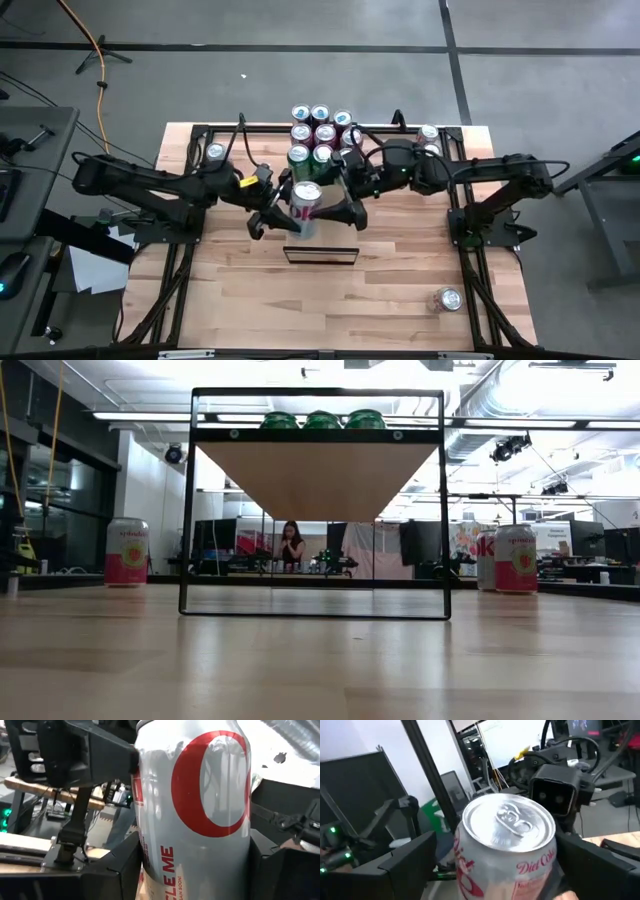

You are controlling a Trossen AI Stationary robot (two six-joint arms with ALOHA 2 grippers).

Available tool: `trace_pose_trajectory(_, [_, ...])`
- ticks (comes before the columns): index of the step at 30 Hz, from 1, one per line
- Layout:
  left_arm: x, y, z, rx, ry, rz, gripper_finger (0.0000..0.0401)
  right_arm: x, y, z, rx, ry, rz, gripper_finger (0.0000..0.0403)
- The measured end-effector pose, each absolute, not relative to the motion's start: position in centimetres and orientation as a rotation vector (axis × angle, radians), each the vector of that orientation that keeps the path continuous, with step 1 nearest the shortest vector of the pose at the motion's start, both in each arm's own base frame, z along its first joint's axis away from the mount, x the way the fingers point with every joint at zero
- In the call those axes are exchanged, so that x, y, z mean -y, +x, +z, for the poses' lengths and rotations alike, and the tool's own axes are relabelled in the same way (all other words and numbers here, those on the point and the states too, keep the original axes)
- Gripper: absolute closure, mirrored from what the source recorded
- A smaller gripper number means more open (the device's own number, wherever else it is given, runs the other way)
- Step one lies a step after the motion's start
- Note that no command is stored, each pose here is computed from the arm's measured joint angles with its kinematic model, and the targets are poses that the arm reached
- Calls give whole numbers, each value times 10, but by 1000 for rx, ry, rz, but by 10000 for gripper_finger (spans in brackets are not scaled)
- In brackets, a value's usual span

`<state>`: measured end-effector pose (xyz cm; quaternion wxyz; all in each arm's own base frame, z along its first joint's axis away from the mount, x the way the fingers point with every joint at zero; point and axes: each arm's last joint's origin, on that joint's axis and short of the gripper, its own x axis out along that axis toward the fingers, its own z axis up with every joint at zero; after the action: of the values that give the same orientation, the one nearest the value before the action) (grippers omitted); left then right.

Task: Place canned beverage on shelf
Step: Put the middle red silver soda can on the shelf

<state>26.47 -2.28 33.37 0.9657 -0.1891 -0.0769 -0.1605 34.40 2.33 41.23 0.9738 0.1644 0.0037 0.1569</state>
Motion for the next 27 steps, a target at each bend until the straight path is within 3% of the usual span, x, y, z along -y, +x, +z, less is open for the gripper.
trace_pose_trajectory(11, [11, 267, 334, 179, -381, -311, 218, -24, 356, 403, -10, 348, 337, 23])
trace_pose_trajectory(17, [10, 267, 333, 161, -382, -311, 215, -23, 356, 403, -8, 349, 323, 79])
trace_pose_trajectory(20, [10, 267, 333, 160, -383, -310, 177, -23, 356, 403, -6, 347, 321, 118])
trace_pose_trajectory(27, [-3, 262, 332, 104, -435, -258, 116, -17, 349, 405, -43, 322, 288, 118])
